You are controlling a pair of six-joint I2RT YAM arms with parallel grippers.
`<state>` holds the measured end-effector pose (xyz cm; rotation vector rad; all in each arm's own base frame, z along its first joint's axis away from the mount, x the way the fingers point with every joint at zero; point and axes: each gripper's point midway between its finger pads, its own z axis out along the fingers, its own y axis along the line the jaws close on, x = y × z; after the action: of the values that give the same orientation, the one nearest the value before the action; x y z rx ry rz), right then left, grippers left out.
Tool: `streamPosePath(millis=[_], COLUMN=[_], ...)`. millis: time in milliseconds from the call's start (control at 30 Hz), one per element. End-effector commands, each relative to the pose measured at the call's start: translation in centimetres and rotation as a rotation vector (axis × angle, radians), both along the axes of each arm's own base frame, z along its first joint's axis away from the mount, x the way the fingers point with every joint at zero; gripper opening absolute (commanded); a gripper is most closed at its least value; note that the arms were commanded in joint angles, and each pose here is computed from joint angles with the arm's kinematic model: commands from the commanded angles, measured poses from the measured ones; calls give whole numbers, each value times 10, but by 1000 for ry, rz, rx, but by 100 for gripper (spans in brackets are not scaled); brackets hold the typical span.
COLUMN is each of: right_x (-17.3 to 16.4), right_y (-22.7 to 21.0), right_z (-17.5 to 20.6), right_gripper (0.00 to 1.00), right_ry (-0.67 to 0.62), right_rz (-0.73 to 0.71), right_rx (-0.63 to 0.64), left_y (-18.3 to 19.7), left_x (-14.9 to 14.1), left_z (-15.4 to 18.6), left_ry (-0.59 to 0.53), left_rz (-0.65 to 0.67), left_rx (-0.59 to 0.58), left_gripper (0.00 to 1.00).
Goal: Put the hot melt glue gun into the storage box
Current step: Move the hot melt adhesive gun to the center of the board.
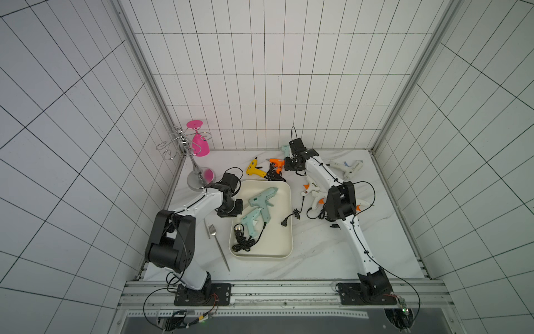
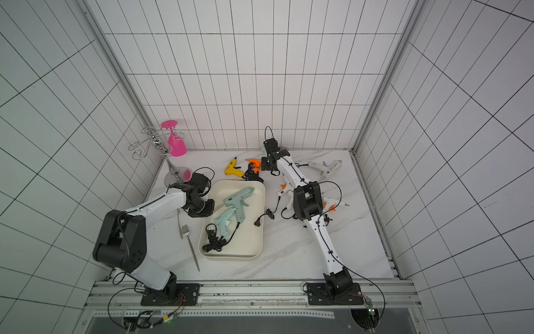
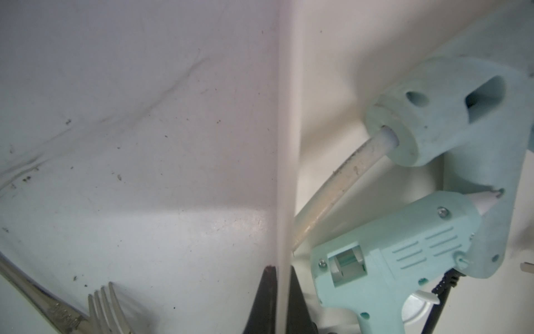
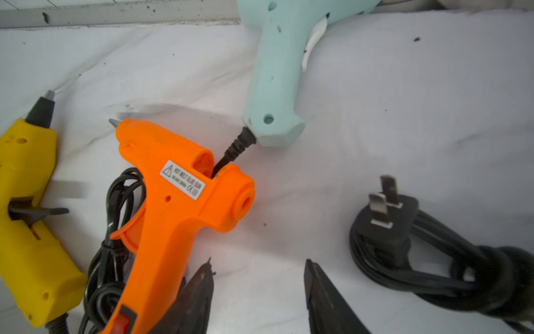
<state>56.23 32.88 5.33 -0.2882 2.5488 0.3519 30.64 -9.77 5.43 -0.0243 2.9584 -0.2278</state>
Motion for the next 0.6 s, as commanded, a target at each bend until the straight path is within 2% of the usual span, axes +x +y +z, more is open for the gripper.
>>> streamPosePath(millis=[0, 133, 233, 400, 567], right_x=[-14, -14, -13, -17, -42], right_y=[35, 68, 74, 59, 67], right_z=[9, 35, 42, 4, -18], right_gripper=[57, 62, 67, 72, 71], right_ry=[15, -98, -144, -71, 35], right_rz=[94, 145, 144, 122, 190], right_rx=[88, 130, 115, 30, 45], left_y=[-6, -6, -6, -4, -5], left_x=[4, 3, 2, -1, 0], left_z=[-3, -4, -4, -7, -10], left_ry=[2, 5, 4, 11, 20], left_rz=[24, 20, 21, 22, 19], left_rx=[-34, -33, -32, -33, -40], left_gripper=[0, 0, 0, 0, 0])
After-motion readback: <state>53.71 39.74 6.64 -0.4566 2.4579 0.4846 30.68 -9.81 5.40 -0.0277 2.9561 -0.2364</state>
